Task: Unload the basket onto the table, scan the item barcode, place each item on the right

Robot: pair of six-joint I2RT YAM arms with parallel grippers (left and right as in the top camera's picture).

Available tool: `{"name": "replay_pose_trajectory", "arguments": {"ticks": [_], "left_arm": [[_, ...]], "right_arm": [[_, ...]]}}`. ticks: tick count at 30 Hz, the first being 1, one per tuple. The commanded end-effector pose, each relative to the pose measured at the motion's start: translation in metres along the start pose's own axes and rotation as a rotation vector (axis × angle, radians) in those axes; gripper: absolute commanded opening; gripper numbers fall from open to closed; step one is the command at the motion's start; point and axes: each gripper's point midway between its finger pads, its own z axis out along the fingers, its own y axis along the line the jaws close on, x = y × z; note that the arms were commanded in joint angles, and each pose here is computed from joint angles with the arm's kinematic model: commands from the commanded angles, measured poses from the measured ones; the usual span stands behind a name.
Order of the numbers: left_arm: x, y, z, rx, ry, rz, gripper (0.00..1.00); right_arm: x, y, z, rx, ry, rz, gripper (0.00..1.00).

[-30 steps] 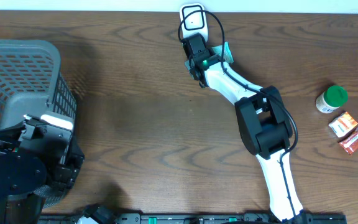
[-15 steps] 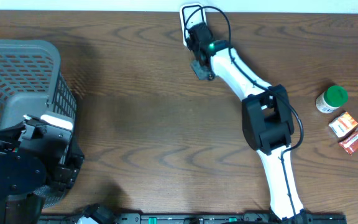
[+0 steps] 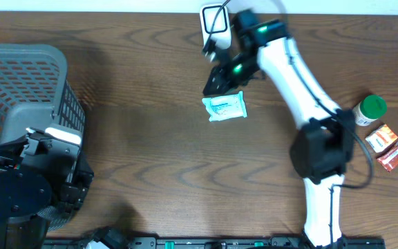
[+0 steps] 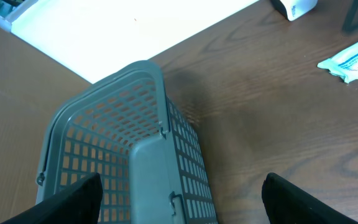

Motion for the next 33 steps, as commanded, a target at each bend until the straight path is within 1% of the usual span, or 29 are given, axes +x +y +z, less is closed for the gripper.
{"name": "replay_pose_trajectory", "arguments": {"ticks": [1,2,3,4,5,6,8,10,11,14,16,19,22,25,30,33], "left_arm": [[0.001,0.002,-0.001,-0.009,-0.003,0.0,0.82],[0.001,0.002,-0.001,-0.009,-0.003,0.0,0.82],[0.001,0.002,-0.001,-0.009,-0.003,0.0,0.82],[0.001,0.002,-0.001,-0.009,-0.003,0.0,0.82],[0.001,0.002,-0.001,-0.009,-0.003,0.0,0.82],[0.001,0.002,-0.001,-0.009,-0.003,0.0,0.82],[0.001,0.002,-0.001,-0.009,-0.003,0.0,0.82],[0.001,0.002,-0.001,-0.009,-0.003,0.0,0.82],[0.001,0.002,-0.001,-0.009,-0.003,0.0,0.82],[0.001,0.002,-0.001,-0.009,-0.003,0.0,0.82],[0.001,0.002,-0.001,-0.009,-0.003,0.0,0.82],[0.001,0.002,-0.001,-0.009,-0.003,0.0,0.82],[0.001,0.002,-0.001,-0.009,-0.003,0.0,0.82],[0.001,0.002,-0.001,-0.009,-0.003,0.0,0.82],[0.001,0.002,-0.001,-0.009,-0.003,0.0,0.82],[0.001,0.002,-0.001,-0.009,-0.003,0.0,0.82]], "right_arm": [[0.001,-0.016,-0.016,0.089,-0.015,0.121,0.15],[0.006,-0.028,-0.015,0.17,0.007,0.163,0.39],[0.017,-0.045,-0.012,0.287,0.05,0.203,0.5],[0.028,-0.053,-0.009,0.376,0.098,0.212,0.52],[0.039,-0.058,-0.004,0.45,0.148,0.201,0.66],[0.045,-0.061,-0.001,0.516,0.184,0.183,0.99],[0.057,-0.073,0.01,0.682,0.252,0.123,0.99],[0.075,-0.091,0.023,0.894,0.309,0.104,0.99],[0.083,-0.095,0.028,0.935,0.328,0.107,0.99],[0.109,-0.098,0.052,0.974,0.391,0.092,0.99],[0.115,-0.103,0.065,1.011,0.385,0.067,0.99],[0.111,-0.116,0.074,1.135,0.324,-0.002,0.99],[0.103,-0.124,0.071,1.257,0.268,-0.058,0.99],[0.097,-0.123,0.066,1.331,0.244,-0.095,0.99],[0.091,-0.121,0.072,1.335,0.231,-0.137,0.99],[0.089,-0.127,0.077,1.306,0.251,-0.161,0.99]]}}
